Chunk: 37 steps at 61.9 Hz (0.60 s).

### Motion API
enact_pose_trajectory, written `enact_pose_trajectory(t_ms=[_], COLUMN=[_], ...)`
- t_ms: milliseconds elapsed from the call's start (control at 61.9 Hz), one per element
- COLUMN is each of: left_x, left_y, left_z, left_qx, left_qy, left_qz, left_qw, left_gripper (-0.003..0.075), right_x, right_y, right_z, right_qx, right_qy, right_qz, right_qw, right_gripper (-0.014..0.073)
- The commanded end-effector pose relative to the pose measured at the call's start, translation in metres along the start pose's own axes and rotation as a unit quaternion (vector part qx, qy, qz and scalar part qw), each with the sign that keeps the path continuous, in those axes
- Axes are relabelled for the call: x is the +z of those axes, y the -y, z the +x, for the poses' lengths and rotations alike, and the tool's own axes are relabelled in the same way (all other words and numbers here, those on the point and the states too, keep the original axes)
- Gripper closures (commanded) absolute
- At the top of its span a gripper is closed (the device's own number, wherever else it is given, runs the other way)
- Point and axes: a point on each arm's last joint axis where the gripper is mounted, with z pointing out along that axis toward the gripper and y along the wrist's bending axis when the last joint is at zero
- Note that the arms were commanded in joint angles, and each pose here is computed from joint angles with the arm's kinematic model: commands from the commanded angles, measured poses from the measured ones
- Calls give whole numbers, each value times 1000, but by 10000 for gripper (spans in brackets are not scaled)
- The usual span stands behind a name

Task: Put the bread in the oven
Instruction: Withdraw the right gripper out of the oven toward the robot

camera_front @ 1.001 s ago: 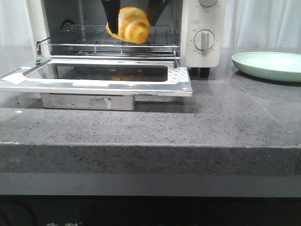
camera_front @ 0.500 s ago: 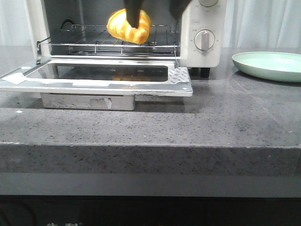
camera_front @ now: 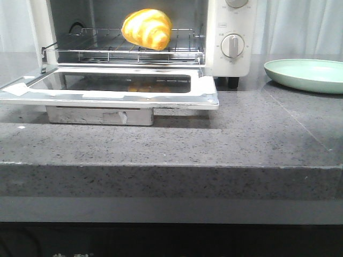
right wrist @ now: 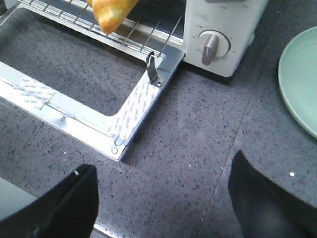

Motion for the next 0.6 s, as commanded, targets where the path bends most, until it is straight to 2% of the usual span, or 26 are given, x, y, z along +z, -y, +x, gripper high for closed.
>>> enact_pose_trajectory(t_ms=[0, 210, 387, 484, 581], left_x=[-9, -9, -9, -9, -9], left_y=[1, 1, 1, 1, 1], left_z=[-13, -13, -13, -13, -13], left_qx=[-5, -5, -5, -5, -5], left_qy=[53, 53, 53, 53, 53], left_qz=[10, 10, 10, 10, 10], left_qw=[999, 999, 999, 999, 999], left_gripper=[738, 738, 738, 738, 738], right_x=[-29, -52, -63, -63, -63], right_y=[4, 12, 15, 16, 16], right_z=[2, 33, 44, 45, 46], right_qx=[-4, -1, 1, 1, 1], right_qy=[75, 94, 108, 102, 99], right_qz=[-12, -16, -18, -16, -15], right_qw=[997, 995, 994, 995, 995], right_gripper=[33, 33, 49, 149, 341])
